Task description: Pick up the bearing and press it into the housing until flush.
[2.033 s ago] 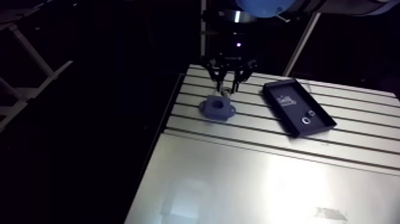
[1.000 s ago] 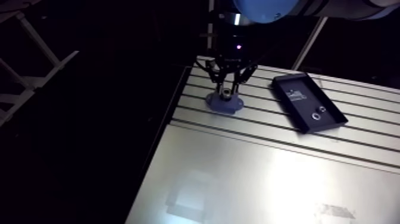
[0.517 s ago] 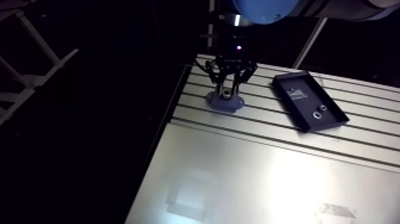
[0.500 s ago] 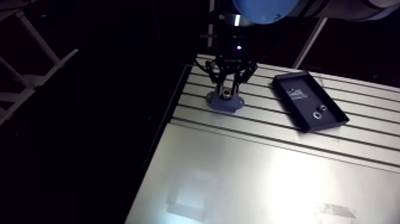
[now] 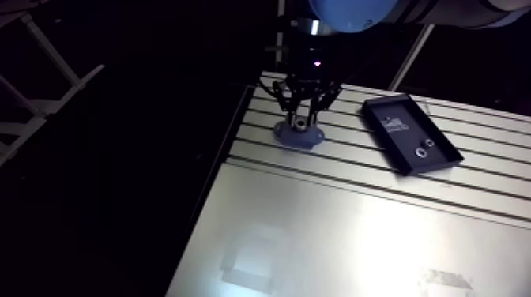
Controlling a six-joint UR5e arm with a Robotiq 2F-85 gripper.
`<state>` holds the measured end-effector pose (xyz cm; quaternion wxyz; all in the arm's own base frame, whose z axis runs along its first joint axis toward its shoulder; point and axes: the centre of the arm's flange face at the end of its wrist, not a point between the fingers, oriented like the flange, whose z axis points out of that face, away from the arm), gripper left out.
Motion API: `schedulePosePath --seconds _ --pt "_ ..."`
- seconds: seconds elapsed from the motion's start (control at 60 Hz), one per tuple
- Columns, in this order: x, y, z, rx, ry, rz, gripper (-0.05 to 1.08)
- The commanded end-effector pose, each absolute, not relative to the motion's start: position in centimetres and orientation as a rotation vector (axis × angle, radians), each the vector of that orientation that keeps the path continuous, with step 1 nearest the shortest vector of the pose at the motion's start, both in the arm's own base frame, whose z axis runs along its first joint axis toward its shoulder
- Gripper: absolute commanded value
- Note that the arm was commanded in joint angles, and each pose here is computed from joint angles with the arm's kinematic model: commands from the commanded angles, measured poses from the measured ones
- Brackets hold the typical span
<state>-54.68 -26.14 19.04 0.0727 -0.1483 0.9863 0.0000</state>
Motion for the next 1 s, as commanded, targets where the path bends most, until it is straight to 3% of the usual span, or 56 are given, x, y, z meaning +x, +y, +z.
schedulePosePath --seconds 0.017,1.0 --pt "-54.7 -26.14 18.79 -0.454 2.957 0.001 0.63" --pt "-54.88 -25.92 18.41 -0.45 2.952 0.001 0.63"
